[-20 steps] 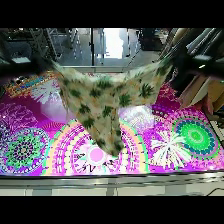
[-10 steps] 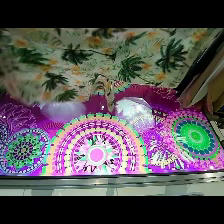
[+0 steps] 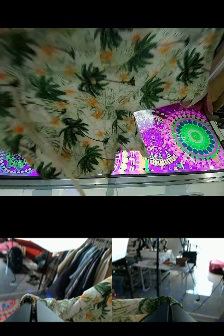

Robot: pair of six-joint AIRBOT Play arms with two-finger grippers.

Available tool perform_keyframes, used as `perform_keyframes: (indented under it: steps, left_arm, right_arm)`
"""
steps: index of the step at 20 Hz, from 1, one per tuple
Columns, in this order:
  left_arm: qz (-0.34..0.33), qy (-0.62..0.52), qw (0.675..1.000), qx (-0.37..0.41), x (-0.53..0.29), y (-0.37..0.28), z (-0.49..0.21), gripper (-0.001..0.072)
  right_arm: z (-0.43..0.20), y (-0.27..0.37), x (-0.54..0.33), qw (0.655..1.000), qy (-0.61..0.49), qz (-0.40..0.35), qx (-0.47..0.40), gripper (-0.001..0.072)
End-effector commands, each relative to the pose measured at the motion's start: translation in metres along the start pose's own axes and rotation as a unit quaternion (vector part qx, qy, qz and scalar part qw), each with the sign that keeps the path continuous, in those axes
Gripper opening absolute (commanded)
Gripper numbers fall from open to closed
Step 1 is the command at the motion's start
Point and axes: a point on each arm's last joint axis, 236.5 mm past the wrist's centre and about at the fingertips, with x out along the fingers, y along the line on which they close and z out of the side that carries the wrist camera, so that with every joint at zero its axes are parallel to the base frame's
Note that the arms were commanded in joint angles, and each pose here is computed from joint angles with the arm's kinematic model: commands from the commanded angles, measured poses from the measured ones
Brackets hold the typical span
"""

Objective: Fold the clothes and pants, and hang the long-sleeved shirts on hangers.

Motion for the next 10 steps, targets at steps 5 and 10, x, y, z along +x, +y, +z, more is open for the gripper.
perform_keyframes:
  steps: [5,10]
  left_arm:
    - [0.137,0.225,0.919,-0.294,0.164,0.202,-0.319,0.0011]
    - [0.171,0.145,0.891,-0.395,0.257,0.270,-0.396,0.0011]
  right_arm:
    - [-0.300,-0.059,0.157,0.951,0.265,0.017,0.156,0.0007]
    - [-0.388,-0.051,0.201,0.940,0.291,0.011,0.177,0.0007]
